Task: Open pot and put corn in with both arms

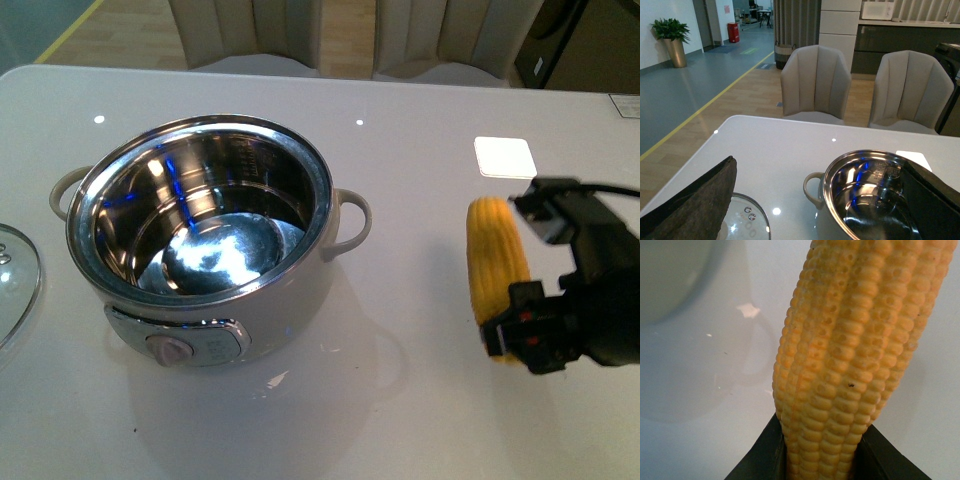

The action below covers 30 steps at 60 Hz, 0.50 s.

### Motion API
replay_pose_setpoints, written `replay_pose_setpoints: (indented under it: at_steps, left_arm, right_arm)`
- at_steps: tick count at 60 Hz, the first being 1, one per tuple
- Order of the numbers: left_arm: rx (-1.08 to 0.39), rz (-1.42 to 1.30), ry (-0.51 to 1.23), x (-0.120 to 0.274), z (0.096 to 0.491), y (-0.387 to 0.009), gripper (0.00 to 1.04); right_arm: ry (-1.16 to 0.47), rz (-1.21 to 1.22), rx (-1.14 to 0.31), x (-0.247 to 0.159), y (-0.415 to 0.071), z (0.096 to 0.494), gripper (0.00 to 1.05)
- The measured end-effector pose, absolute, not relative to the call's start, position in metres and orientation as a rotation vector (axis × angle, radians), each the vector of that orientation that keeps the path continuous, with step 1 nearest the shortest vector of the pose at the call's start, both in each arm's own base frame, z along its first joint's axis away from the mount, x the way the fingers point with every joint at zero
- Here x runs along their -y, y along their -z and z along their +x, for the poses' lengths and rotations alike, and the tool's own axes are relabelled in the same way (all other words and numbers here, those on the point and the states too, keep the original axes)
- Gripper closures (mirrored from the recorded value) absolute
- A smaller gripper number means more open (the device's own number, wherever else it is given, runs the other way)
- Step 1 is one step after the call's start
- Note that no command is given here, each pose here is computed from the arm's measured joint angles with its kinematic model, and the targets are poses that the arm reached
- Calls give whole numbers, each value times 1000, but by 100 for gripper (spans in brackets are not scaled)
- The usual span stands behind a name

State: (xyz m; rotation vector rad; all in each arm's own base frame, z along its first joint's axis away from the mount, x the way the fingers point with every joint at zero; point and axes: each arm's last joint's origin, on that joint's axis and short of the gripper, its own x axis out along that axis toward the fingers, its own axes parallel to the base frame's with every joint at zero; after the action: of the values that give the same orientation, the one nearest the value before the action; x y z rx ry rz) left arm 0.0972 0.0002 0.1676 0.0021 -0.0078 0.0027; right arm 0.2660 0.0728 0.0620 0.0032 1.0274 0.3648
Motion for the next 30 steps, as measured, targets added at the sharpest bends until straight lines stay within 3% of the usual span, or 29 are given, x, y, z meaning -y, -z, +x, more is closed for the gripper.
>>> replay_pose_setpoints:
  at_steps: [11,30]
  left_arm:
    - [8,2,-3,0,97,-168,7]
    - [8,2,-3,0,97,-168,7]
  right_arm:
    - [-480,67,-853,-85,-132,259,82]
    - [-628,121,-764,-136,-173,260,82]
